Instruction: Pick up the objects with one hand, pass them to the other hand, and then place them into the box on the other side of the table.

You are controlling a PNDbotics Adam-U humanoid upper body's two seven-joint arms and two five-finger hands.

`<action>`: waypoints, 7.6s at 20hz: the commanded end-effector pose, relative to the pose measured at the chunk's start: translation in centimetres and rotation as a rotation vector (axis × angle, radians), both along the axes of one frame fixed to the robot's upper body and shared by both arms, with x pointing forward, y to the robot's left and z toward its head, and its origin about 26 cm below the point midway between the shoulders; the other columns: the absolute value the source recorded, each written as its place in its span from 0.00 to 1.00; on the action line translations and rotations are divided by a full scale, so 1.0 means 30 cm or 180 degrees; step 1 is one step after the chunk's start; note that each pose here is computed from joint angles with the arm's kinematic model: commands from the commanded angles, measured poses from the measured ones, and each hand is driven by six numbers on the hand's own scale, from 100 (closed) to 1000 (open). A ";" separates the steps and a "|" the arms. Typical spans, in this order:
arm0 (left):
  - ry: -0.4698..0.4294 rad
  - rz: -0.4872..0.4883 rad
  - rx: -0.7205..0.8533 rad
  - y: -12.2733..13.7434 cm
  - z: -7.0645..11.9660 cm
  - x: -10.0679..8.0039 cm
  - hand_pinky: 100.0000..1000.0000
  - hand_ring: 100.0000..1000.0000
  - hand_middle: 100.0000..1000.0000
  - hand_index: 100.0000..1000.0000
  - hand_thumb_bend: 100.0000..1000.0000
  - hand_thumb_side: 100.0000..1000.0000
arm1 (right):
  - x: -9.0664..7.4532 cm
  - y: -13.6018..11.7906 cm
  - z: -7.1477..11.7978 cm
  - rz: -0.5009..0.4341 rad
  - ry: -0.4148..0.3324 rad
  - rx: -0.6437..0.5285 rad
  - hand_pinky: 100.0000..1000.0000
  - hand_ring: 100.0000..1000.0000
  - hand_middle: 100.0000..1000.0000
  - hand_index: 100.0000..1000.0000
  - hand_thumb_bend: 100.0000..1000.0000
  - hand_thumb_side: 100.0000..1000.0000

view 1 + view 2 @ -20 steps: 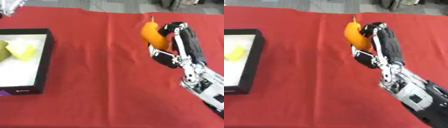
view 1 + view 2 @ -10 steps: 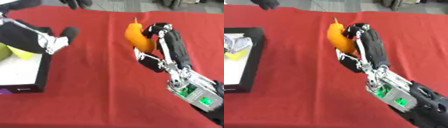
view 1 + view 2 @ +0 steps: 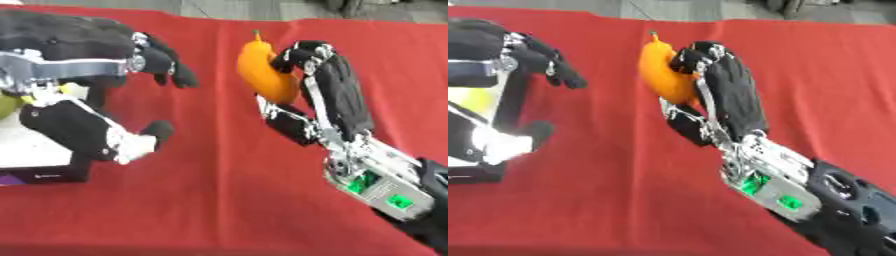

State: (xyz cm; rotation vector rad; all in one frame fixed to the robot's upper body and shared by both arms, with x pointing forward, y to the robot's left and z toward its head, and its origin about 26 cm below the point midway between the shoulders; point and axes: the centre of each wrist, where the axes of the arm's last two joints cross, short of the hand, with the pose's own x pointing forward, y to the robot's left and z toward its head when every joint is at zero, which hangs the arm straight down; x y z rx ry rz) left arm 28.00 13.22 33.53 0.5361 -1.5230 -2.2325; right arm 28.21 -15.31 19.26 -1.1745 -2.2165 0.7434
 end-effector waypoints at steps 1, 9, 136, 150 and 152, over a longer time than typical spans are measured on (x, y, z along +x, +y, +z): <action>-0.0105 0.0061 -0.0004 -0.019 0.008 -0.013 0.81 0.75 0.75 0.92 0.00 0.44 | -0.006 0.013 0.015 -0.0570 -0.0453 0.0215 0.22 0.54 0.31 0.44 0.03 0.00; -0.0024 0.0194 -0.0202 -0.069 -0.044 -0.022 0.81 0.75 0.77 1.00 0.00 0.44 | -0.021 0.054 0.002 -0.0342 -0.0338 0.0406 0.18 0.54 0.30 0.43 0.00 0.00; -0.0119 0.0671 -0.0386 0.004 -0.194 0.011 0.93 0.80 0.75 1.00 0.00 0.88 | -0.095 0.148 -0.093 0.0081 -0.0948 0.0316 0.22 0.53 0.29 0.42 0.02 0.00; -0.0078 0.0587 -0.0315 -0.007 -0.177 0.008 0.92 0.79 0.74 0.98 0.00 1.00 | -0.101 0.148 -0.103 0.0126 -0.0930 0.0294 0.21 0.53 0.29 0.42 0.02 0.00; -0.0100 0.0591 -0.0339 -0.015 -0.174 0.006 0.91 0.78 0.73 0.96 0.00 1.00 | -0.101 0.150 -0.102 0.0135 -0.0940 0.0294 0.21 0.53 0.29 0.42 0.02 0.00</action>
